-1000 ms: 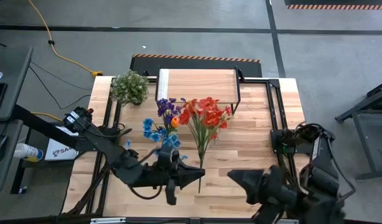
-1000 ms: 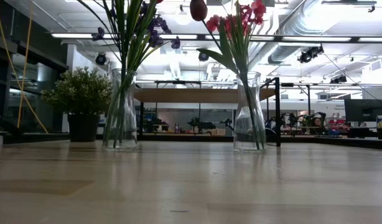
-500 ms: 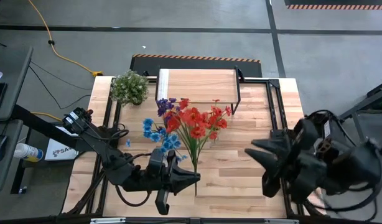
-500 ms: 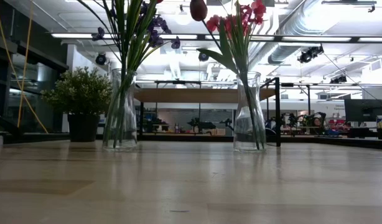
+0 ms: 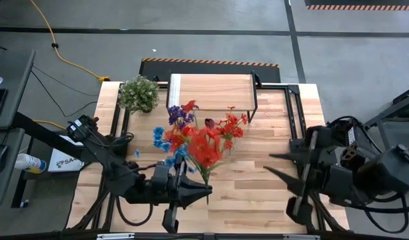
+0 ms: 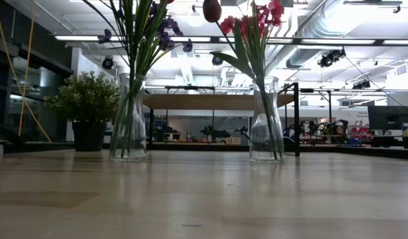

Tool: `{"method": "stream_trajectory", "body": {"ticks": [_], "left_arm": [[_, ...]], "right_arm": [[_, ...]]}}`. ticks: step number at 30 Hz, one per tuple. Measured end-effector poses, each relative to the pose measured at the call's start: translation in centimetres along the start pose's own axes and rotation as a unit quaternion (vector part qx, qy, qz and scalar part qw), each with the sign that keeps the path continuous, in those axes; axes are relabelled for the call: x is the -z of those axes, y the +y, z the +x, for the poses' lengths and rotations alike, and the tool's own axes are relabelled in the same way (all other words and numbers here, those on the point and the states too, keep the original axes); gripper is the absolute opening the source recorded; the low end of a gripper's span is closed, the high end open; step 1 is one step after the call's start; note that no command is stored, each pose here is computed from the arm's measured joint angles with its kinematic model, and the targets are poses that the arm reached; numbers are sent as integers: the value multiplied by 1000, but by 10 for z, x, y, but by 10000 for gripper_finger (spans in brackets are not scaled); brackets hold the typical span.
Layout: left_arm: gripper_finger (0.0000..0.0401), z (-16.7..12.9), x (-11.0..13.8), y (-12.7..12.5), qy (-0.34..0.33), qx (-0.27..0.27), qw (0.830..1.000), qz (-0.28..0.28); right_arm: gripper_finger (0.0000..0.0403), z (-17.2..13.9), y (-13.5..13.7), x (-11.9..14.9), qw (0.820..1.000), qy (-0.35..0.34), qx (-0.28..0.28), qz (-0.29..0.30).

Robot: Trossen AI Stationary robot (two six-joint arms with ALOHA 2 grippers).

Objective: Pick and place flowers into a vace then onto a shelf
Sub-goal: Put the red flowers into the right transparent vase

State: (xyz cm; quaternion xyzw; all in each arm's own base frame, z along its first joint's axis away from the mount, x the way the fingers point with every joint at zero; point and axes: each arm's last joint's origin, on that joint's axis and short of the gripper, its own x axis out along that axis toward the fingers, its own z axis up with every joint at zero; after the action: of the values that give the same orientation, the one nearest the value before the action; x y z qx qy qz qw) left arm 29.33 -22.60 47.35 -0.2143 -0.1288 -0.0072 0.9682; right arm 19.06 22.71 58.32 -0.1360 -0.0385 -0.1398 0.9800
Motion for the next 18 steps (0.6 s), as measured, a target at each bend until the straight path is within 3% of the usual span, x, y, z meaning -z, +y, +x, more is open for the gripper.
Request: {"method": "stream_trajectory", "body": {"ticks": [8,18], "left_arm": [[39,0,-9,-2,22,3,999,42],[39,0,-6,-2,35,9,997,69]], "right_arm": [[100,13,3,5,986,-31,-102,132],[97,53,-2,26,966,0,-155,209]]}}
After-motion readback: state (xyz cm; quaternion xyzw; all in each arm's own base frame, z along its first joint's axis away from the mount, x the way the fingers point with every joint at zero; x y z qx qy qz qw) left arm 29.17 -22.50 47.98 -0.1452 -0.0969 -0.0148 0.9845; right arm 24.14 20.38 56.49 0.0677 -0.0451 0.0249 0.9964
